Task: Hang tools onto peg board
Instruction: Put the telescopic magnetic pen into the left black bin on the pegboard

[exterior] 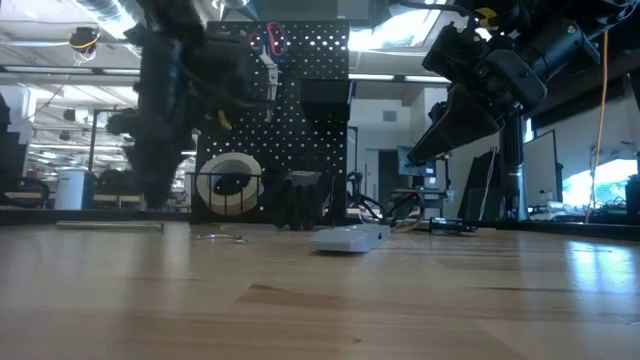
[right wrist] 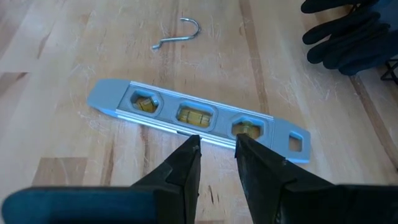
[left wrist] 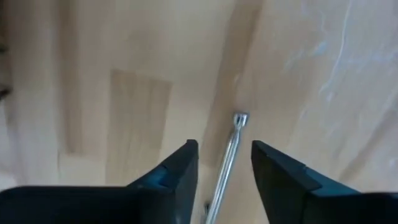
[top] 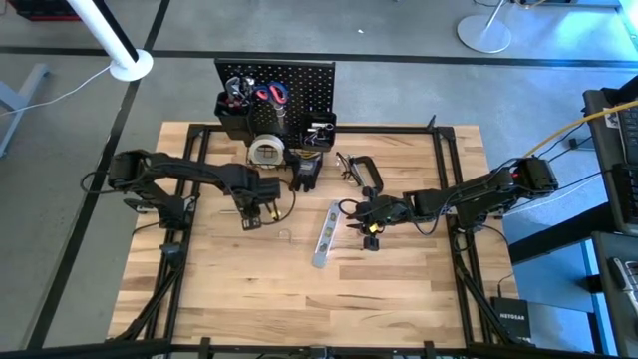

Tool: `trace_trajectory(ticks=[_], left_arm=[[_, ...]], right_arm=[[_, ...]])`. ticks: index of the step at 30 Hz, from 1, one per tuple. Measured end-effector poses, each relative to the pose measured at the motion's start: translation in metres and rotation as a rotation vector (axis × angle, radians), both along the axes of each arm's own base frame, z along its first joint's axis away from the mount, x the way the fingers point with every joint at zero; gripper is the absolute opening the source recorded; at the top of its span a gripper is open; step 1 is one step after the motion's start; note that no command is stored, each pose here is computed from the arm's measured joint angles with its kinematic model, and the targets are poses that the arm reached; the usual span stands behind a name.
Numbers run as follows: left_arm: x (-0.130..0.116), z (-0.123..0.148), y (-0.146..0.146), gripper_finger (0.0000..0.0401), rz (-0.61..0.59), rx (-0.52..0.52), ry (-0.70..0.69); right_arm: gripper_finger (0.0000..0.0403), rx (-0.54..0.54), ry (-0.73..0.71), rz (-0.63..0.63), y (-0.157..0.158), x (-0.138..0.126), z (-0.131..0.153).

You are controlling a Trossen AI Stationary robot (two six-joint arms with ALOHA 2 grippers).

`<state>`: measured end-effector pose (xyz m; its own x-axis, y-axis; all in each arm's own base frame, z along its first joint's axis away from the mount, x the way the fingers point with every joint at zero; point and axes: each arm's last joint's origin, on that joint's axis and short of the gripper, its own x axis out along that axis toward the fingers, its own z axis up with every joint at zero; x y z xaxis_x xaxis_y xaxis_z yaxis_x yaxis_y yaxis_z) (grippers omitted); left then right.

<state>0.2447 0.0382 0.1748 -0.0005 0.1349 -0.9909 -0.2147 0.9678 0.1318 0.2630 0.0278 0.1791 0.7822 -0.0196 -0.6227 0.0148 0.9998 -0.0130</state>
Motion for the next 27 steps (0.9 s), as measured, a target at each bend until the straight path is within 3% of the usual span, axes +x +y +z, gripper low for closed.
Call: trace_trajectory(ticks=[7,17,27], left_arm=[[-0.015,-0.028,-0.004,0.0146,-0.035,-0.053,0.017],[-0.026,-0.042,-0.005,0.0123,-0.077,-0.052,0.023],[-0.025,-0.043,-0.005,0.0038,-0.084,-0.053,0.020]], right_arm=[[0.0106,-0.002,0.016,0.000,0.000,-0.001,-0.001],[0.0106,-0.007,0.016,0.004,0.000,-0.001,-0.001],[0.0106,-0.008,0.015,0.005,0.000,-0.001,-0.001]])
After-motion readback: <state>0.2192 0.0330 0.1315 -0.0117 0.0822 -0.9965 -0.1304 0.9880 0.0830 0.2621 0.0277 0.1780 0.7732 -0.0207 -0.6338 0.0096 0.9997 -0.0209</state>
